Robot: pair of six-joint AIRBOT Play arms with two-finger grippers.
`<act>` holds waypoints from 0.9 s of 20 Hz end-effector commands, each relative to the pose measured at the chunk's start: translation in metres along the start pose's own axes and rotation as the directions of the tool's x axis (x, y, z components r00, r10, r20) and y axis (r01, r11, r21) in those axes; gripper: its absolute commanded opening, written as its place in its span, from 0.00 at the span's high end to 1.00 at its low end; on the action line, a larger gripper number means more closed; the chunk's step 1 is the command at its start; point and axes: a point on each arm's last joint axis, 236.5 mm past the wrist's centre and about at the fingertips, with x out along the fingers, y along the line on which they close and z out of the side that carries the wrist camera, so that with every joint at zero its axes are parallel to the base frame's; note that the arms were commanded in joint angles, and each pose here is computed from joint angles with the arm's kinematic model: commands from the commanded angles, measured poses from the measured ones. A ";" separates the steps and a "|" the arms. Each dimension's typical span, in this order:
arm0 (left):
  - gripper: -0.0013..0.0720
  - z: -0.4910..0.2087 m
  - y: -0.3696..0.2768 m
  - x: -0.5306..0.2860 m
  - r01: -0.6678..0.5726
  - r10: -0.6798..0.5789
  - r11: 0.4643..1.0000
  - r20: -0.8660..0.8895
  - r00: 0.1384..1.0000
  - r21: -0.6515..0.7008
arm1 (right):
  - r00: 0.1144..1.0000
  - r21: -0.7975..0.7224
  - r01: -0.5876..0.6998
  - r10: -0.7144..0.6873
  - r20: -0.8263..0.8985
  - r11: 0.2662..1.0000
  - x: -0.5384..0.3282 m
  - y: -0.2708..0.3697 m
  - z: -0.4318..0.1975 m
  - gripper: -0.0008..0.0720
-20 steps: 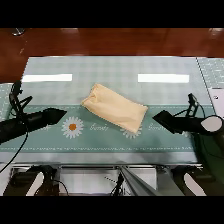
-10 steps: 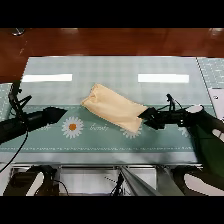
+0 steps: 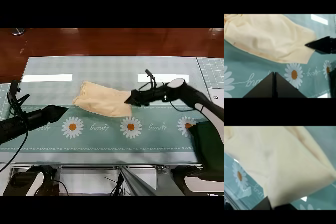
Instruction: Fold the shirts.
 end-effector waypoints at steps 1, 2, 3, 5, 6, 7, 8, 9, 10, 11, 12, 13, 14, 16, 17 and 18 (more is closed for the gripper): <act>0.95 0.000 -0.001 0.000 0.005 -0.005 1.000 0.000 1.000 -0.002 | 0.999 -0.149 0.032 -0.033 -0.002 0.988 -0.040 0.058 0.031 0.96; 0.95 0.000 -0.002 0.000 0.007 -0.007 1.000 0.000 1.000 -0.005 | 1.000 -0.194 0.027 -0.027 0.004 0.981 -0.058 0.078 0.040 0.96; 0.95 0.001 -0.006 0.000 0.024 -0.024 1.000 0.003 1.000 -0.017 | 0.999 -0.230 0.046 -0.042 0.021 0.972 -0.076 0.092 0.048 0.96; 0.95 -0.002 -0.011 0.000 0.045 -0.045 0.999 -0.009 0.999 -0.029 | 0.988 -0.265 0.147 -0.131 0.076 0.953 -0.115 0.103 0.065 0.96; 0.95 -0.003 -0.011 0.000 0.046 -0.046 0.999 -0.013 0.999 -0.028 | 0.978 -0.265 0.202 -0.178 0.111 0.943 -0.135 0.105 0.073 0.96; 0.95 -0.003 -0.011 0.000 0.046 -0.046 0.999 -0.013 0.999 -0.029 | 0.965 -0.249 0.245 -0.212 0.153 0.937 -0.158 0.107 0.081 0.96; 0.95 -0.003 -0.011 0.000 0.046 -0.046 0.999 -0.013 0.999 -0.029 | 0.955 -0.229 0.269 -0.228 0.190 0.936 -0.180 0.109 0.088 0.96; 0.95 -0.003 -0.011 0.000 0.046 -0.046 0.999 -0.013 0.999 -0.029 | 0.946 -0.205 0.281 -0.235 0.223 0.937 -0.204 0.111 0.092 0.96; 0.95 -0.003 -0.011 0.000 0.046 -0.046 0.999 -0.013 0.999 -0.029 | 0.938 -0.176 0.292 -0.246 0.244 0.940 -0.226 0.110 0.094 0.96; 0.95 -0.003 -0.011 0.000 0.046 -0.046 0.999 -0.013 0.999 -0.029 | 0.927 -0.146 0.312 -0.267 0.262 0.939 -0.249 0.105 0.092 0.96; 0.95 -0.003 -0.011 0.000 0.046 -0.047 0.999 -0.014 0.999 -0.029 | 0.917 -0.105 0.328 -0.290 0.273 0.939 -0.270 0.097 0.088 0.96; 0.95 -0.004 -0.013 0.000 0.054 -0.055 0.998 -0.018 0.998 -0.034 | 0.905 -0.054 0.346 -0.318 0.281 0.937 -0.292 0.084 0.081 0.96; 0.95 -0.004 -0.015 0.000 0.060 -0.061 0.997 -0.018 0.998 -0.038 | 0.891 0.004 0.369 -0.355 0.282 0.930 -0.313 0.070 0.072 0.96; 0.95 -0.005 -0.015 0.000 0.060 -0.061 0.997 -0.020 0.998 -0.037 | 0.857 0.125 0.409 -0.427 0.287 0.904 -0.357 0.043 0.051 0.96; 0.95 -0.005 -0.015 0.000 0.060 -0.061 0.997 -0.019 0.998 -0.037 | 0.829 0.187 0.411 -0.451 0.331 0.892 -0.381 0.035 0.044 0.96; 0.95 -0.005 -0.014 0.000 0.060 -0.061 0.998 -0.019 0.998 -0.037 | 0.799 0.243 0.416 -0.480 0.361 0.876 -0.401 0.025 0.034 0.96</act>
